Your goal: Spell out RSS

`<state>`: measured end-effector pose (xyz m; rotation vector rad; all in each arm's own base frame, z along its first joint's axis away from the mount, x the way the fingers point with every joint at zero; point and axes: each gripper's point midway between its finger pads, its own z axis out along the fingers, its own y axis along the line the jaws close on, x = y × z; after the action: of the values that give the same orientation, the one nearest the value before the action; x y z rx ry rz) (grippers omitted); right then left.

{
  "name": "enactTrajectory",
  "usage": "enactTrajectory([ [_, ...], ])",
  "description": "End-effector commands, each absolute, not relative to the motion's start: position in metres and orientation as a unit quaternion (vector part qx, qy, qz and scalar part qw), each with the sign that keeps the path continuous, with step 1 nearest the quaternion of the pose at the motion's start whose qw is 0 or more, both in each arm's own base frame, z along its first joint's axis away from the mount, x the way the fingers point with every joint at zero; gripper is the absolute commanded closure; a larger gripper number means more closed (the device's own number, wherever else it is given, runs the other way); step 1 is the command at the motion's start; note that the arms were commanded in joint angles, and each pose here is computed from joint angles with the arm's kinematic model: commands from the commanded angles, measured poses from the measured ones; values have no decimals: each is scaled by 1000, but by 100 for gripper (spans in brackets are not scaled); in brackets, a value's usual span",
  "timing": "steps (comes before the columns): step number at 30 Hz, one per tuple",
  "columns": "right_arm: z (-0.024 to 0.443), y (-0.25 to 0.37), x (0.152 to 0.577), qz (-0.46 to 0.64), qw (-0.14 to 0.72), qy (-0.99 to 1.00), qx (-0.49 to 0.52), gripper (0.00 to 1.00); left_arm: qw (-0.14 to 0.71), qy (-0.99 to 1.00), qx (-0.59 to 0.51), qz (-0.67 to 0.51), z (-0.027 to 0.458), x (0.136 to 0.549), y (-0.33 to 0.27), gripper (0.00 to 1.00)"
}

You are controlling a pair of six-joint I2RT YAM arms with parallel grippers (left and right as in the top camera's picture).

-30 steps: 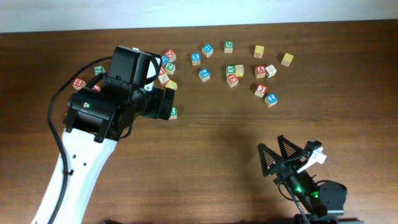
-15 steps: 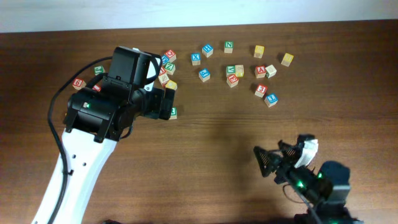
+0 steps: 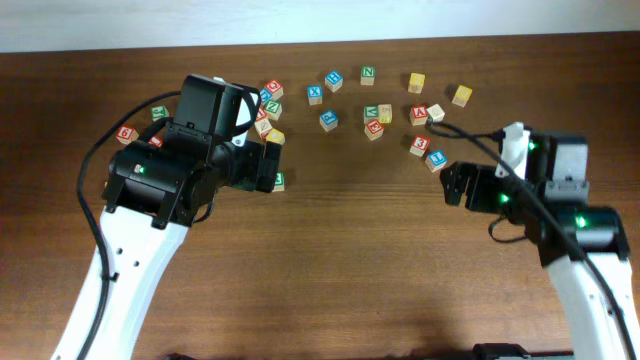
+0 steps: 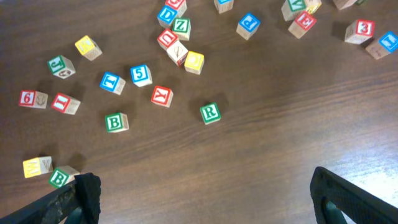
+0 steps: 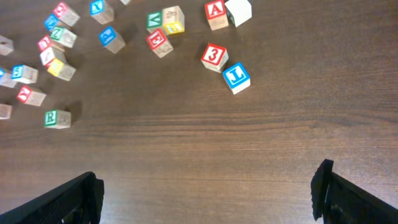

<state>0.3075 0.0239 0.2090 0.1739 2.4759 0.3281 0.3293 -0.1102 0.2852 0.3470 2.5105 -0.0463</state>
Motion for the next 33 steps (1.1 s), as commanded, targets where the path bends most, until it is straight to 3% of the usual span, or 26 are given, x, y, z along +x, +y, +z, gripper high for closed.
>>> enactTrajectory([
  [1, 217, 25, 343, 116, 307, 942, 62, 1, 297, 945, 138, -19, 284, 328, -111, 1],
  [10, 184, 84, 532, 54, 298, 953, -14, 2, 297, 945, 138, -19, 284, 328, -111, 1],
  [16, 126, 75, 611, 0, 317, 948, 24, 2, 297, 945, 138, -19, 284, 328, -111, 1],
  [24, 97, 42, 639, -6, 346, 931, 120, 5, 297, 945, 138, -19, 284, 328, -111, 1],
  [33, 65, 39, 638, 30, 314, 942, 117, 13, 297, 945, 138, -19, 284, 328, -111, 1],
])
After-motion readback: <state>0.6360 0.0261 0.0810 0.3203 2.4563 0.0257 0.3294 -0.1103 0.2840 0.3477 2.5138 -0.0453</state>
